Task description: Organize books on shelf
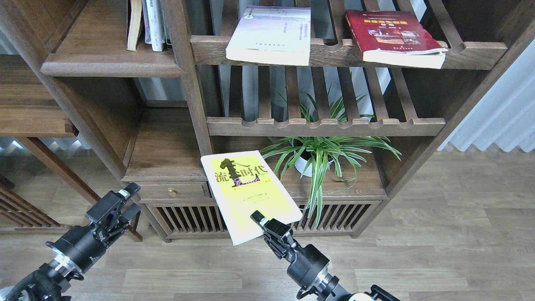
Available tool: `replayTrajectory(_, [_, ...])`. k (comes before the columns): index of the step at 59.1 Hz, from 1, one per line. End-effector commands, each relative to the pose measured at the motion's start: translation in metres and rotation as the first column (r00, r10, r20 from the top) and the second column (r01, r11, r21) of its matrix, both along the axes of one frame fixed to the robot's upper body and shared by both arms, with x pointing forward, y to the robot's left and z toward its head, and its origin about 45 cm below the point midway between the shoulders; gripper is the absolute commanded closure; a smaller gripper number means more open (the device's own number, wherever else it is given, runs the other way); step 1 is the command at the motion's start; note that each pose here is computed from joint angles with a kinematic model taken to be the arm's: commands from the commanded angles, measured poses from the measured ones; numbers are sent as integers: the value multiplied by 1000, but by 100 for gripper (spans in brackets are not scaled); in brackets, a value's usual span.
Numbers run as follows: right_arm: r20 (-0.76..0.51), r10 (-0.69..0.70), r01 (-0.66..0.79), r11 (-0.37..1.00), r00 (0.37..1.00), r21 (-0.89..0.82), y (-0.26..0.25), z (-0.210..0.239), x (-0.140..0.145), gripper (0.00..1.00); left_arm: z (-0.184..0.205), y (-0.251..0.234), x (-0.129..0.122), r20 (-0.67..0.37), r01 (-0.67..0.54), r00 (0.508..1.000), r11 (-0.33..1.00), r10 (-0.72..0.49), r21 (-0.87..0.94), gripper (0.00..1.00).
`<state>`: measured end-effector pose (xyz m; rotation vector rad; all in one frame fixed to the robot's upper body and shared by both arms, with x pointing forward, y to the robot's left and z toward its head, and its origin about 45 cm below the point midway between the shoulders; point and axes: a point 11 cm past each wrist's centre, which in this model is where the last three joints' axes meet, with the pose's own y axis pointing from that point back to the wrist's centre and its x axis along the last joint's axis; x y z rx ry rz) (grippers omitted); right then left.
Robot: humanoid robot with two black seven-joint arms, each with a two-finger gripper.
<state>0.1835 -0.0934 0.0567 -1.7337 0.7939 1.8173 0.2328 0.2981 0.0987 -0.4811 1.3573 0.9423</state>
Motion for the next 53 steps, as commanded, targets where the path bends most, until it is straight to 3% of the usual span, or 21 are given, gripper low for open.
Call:
replayTrajectory(1, [6,12,-12,1000,1000,0,3,1,0,95,0,-6,-1,-6,26,1000,1000,-26,-2,0])
replayTrajectory(11, [-4,56,-56,998,998,0,12,-1,-12,95,-3,-15,-5,-37,44,998,998,-45,-44,0])
replayTrajectory(24, [0,77,-77,997,997,-2,16,-1,-14,95,10,-23,13,-32,142,989,990,-142,-21,0])
replayTrajectory(35, [0,101,-101,995,995,-3,20,-1,-18,95,1,-33,-1,-90,268,959,963,-268,-15,0])
replayTrajectory(53, [2,101,-101,995,995,-1,21,0,-18,95,-11,-41,-9,-130,298,946,954,-298,-14,0])
